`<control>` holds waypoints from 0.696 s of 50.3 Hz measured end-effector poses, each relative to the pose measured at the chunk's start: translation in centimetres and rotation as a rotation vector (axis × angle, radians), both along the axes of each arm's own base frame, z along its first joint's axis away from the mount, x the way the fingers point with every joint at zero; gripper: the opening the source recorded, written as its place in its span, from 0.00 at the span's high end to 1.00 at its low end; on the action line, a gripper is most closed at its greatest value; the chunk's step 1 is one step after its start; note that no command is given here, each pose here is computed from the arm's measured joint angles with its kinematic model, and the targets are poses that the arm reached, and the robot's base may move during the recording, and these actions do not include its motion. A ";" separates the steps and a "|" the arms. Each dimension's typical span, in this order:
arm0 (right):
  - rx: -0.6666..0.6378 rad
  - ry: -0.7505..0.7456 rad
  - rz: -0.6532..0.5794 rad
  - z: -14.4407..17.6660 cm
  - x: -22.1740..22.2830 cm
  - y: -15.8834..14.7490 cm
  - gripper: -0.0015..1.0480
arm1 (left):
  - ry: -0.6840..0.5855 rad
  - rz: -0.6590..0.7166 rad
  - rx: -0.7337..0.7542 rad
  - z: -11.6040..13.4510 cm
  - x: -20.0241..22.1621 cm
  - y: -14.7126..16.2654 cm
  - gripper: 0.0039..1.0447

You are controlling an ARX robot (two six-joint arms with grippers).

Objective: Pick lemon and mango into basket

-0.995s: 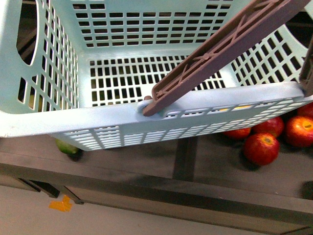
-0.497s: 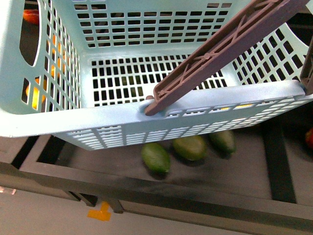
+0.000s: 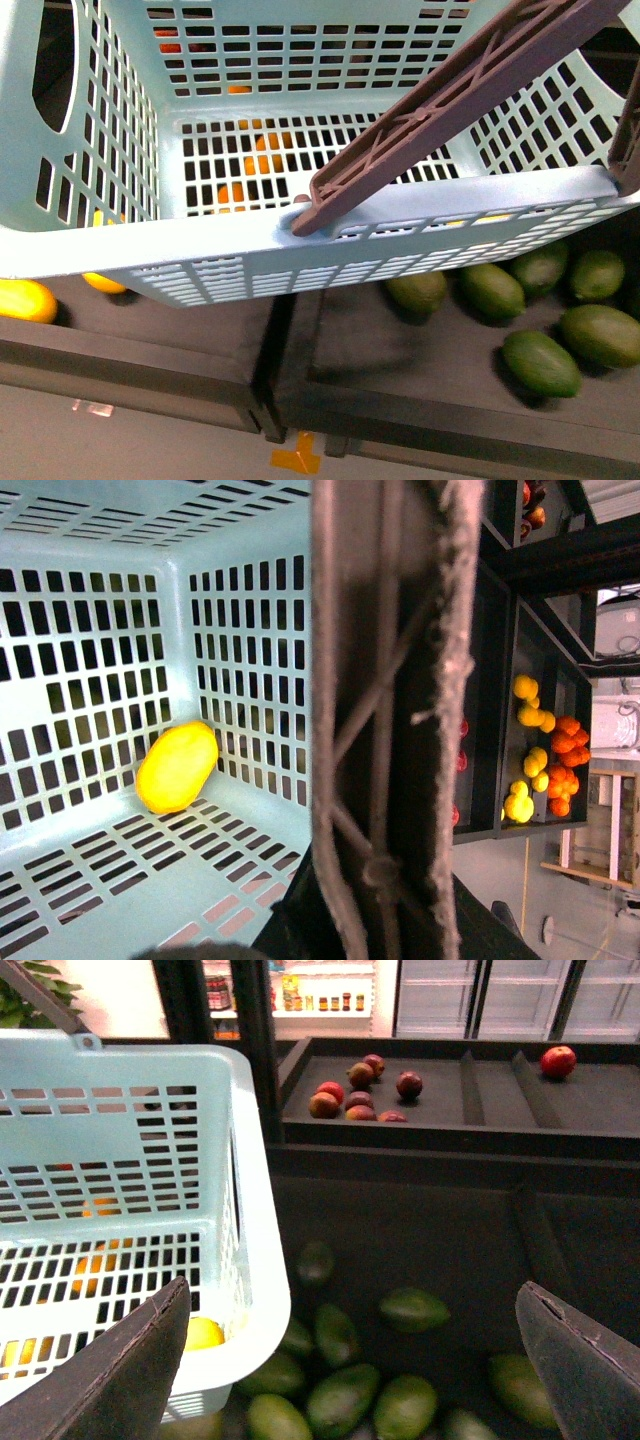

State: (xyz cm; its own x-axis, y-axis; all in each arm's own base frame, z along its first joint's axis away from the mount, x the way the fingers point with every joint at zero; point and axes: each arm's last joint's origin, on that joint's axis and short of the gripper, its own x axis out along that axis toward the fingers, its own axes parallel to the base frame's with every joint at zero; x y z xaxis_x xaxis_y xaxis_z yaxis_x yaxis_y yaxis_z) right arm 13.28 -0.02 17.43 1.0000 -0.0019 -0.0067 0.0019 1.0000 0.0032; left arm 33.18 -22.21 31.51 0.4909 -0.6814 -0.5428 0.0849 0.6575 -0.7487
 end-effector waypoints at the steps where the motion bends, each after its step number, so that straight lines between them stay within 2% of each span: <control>1: 0.000 0.000 0.000 0.0 0.0 0.0 0.08 | 0.001 -0.001 -0.001 0.0 0.0 0.0 0.95; 35: 0.000 -0.001 0.000 0.0 0.0 0.0 0.08 | 0.002 -0.001 -0.001 0.0 0.0 0.0 0.95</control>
